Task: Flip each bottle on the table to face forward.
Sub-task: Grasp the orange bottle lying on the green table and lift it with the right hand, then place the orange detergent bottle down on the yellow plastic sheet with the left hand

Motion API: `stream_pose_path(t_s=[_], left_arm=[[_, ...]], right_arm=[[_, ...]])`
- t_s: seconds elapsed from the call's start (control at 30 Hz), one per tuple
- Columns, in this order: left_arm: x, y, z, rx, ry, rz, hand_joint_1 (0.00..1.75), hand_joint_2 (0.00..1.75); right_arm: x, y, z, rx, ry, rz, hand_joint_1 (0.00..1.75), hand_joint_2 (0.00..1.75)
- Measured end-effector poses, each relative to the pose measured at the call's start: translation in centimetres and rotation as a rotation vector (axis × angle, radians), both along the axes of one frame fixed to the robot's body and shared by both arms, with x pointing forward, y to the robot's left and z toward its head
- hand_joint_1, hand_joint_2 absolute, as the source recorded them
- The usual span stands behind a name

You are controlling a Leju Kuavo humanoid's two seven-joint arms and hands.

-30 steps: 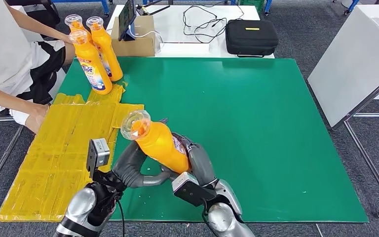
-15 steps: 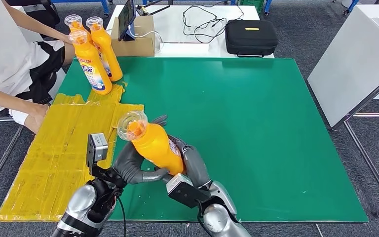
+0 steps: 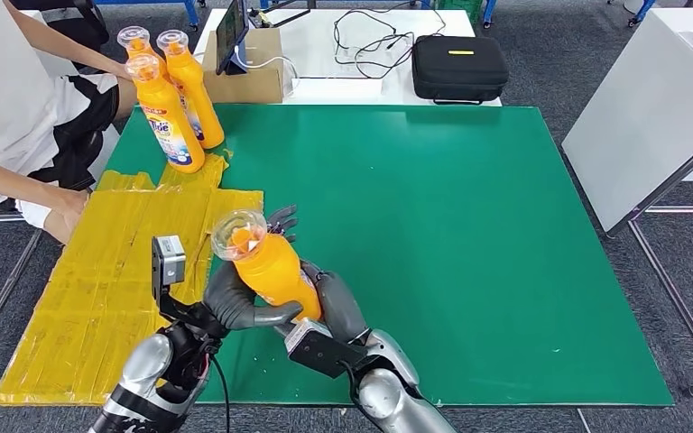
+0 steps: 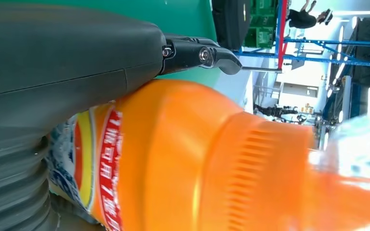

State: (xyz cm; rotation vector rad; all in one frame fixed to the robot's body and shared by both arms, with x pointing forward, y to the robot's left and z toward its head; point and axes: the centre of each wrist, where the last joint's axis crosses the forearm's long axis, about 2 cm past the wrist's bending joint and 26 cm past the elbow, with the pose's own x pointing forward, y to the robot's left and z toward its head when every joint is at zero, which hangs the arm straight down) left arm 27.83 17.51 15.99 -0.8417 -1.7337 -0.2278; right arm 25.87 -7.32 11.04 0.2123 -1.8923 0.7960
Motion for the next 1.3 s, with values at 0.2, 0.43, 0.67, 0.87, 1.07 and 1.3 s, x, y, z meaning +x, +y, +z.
stream_pose_path(t_s=[0.2,0.43,0.67,0.87,1.07,1.3], left_arm=[[0.0,0.0,0.0,0.024,-0.002,0.016,0.0,1.75],[0.0,0.1,-0.1,0.036,-0.002,0.029,0.0,1.75],[0.0,0.1,-0.3,0.046,-0.007,0.046,1.75,1.75],[0.0,-0.1,-0.4,0.057,-0.018,0.047,1.75,1.75],[0.0,-0.1,-0.4,0.07,-0.03,0.051,1.75,1.75],[0.0,-0.2,-0.3,0.076,-0.034,0.053,1.75,1.75]], right_arm=[[0.1,0.0,-0.6,-0.018,0.018,0.007,1.75,1.75],[0.1,0.0,-1.1,-0.03,0.037,0.012,1.75,1.75],[0.0,-0.1,-1.6,-0.041,0.059,0.009,1.75,1.75],[0.0,-0.1,-1.7,-0.045,0.064,0.006,1.75,1.75],[-0.1,-0.2,-1.8,-0.046,0.065,-0.002,1.75,1.75],[-0.2,-0.2,-1.9,-0.044,0.066,-0.007,1.75,1.75]])
